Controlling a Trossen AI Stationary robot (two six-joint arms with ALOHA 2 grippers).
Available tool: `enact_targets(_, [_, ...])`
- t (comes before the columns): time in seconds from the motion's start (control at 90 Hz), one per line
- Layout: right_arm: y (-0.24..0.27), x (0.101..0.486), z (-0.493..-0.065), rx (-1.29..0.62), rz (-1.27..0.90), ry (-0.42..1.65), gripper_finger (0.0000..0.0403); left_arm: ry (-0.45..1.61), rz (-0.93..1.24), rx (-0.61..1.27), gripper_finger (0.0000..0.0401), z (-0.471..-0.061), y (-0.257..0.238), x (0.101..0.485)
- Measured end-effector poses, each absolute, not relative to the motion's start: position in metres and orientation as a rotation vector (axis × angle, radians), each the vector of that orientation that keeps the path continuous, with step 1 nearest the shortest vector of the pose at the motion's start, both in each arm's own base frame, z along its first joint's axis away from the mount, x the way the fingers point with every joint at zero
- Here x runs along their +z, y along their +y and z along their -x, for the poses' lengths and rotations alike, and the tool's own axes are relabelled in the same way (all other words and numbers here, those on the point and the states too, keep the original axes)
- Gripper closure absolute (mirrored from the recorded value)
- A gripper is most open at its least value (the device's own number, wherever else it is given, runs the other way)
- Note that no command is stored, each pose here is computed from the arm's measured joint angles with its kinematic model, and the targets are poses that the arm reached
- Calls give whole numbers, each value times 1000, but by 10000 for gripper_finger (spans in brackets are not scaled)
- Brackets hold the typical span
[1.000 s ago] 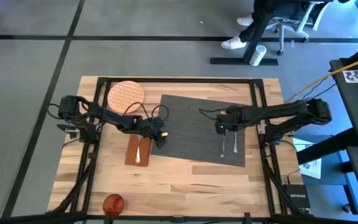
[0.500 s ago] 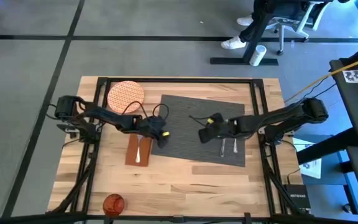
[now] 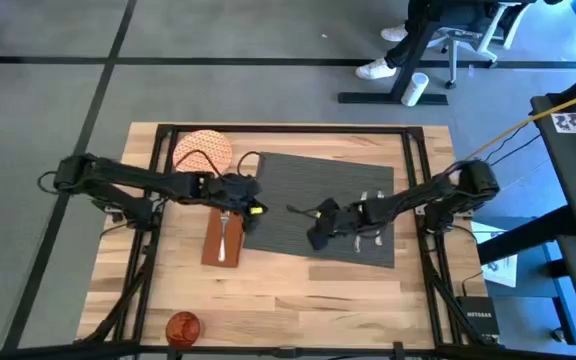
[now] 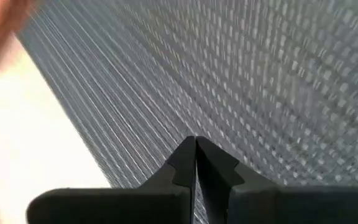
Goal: Set table place
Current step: Adjust the gray tablemat
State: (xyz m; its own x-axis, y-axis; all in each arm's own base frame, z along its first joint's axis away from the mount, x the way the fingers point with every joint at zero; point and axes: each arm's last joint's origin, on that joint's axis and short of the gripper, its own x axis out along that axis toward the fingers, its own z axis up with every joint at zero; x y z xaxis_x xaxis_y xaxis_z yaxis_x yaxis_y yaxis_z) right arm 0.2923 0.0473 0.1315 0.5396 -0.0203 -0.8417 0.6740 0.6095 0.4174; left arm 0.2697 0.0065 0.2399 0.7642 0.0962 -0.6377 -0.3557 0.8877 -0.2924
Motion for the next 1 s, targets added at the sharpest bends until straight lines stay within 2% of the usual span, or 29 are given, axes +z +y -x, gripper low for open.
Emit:
enact_targets(0.222, [78, 121, -292, -343, -815, 982, 403, 574, 436, 310, 401, -240, 2, 271])
enact_targets(0.622, [124, 120, -274, -237, -776, 1056, 403, 619, 440, 336, 401, -225, -5, 274])
enact_targets(1.0, [132, 140, -283, -261, -795, 917, 403, 628, 434, 310, 401, -224, -15, 273])
